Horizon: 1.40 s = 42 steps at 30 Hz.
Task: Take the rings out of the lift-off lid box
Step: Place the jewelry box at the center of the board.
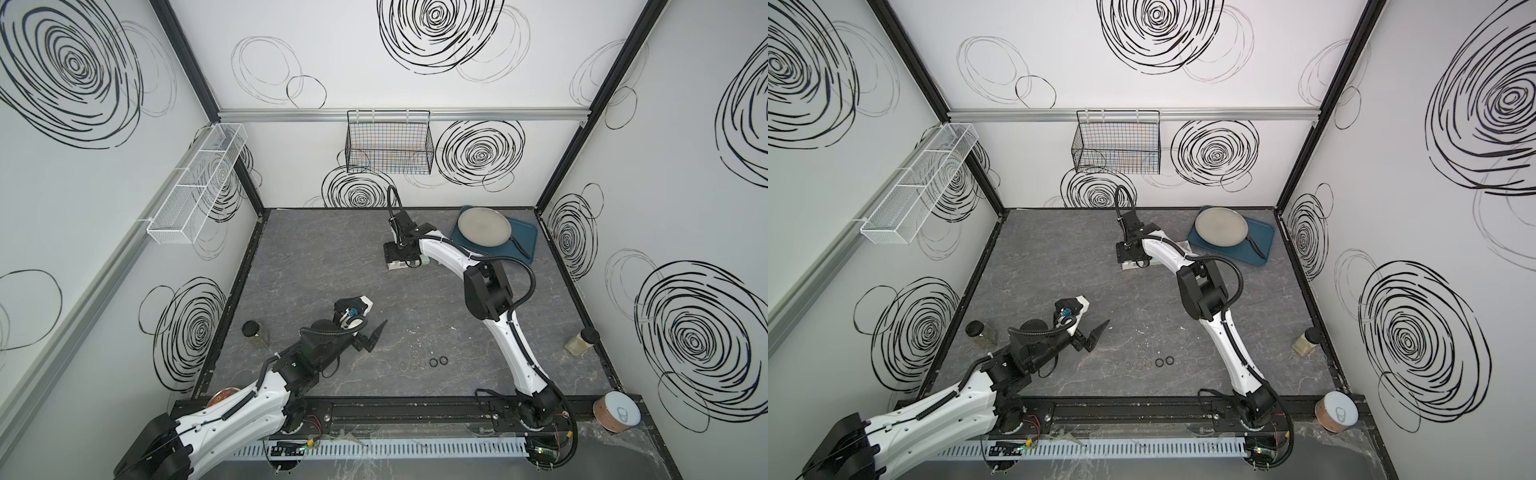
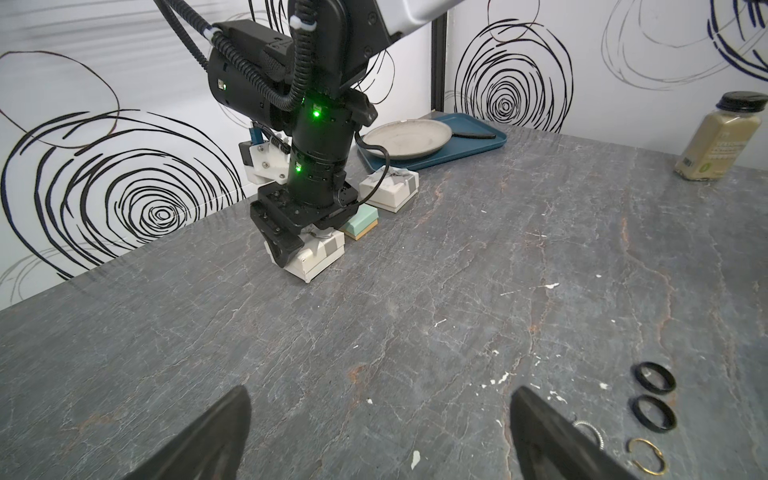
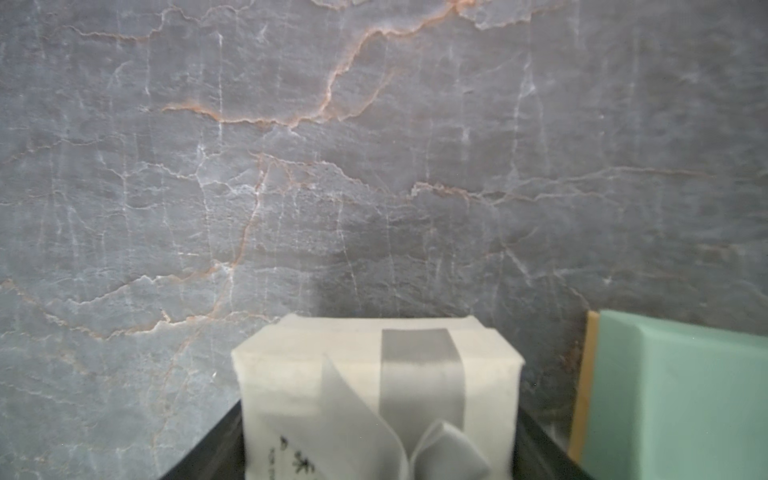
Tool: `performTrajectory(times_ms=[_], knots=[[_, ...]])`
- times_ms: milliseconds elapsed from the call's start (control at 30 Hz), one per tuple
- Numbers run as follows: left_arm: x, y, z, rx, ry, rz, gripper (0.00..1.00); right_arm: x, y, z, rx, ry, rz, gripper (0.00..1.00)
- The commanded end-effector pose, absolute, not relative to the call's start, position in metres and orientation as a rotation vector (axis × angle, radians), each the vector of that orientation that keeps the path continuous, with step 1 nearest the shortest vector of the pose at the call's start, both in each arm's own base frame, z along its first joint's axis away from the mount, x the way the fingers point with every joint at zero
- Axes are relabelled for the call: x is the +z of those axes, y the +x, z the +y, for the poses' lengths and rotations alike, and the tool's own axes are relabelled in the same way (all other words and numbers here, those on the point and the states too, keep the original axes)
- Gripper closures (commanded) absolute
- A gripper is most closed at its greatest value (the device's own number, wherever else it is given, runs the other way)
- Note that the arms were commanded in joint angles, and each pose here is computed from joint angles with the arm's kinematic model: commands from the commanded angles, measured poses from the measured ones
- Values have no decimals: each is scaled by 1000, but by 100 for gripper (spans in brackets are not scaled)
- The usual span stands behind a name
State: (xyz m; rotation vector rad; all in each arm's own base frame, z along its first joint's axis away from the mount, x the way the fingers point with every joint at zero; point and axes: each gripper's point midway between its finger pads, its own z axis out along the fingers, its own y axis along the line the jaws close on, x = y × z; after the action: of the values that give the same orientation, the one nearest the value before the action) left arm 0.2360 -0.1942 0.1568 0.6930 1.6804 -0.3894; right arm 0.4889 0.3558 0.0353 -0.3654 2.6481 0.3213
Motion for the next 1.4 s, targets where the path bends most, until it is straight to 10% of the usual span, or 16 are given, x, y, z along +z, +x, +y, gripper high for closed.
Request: performTrajectory(times_ms=[0,1067,1367], knots=[[172,238,-197,-404,681,1616,0,30,488,347,259,-363,2673,24],[212,244,-200,-412,643,1527,0,173,472,338,321,-389,2455,0],[254,286,-123,-190,204,1501,1,236,416,262,275,-385,2014,0]])
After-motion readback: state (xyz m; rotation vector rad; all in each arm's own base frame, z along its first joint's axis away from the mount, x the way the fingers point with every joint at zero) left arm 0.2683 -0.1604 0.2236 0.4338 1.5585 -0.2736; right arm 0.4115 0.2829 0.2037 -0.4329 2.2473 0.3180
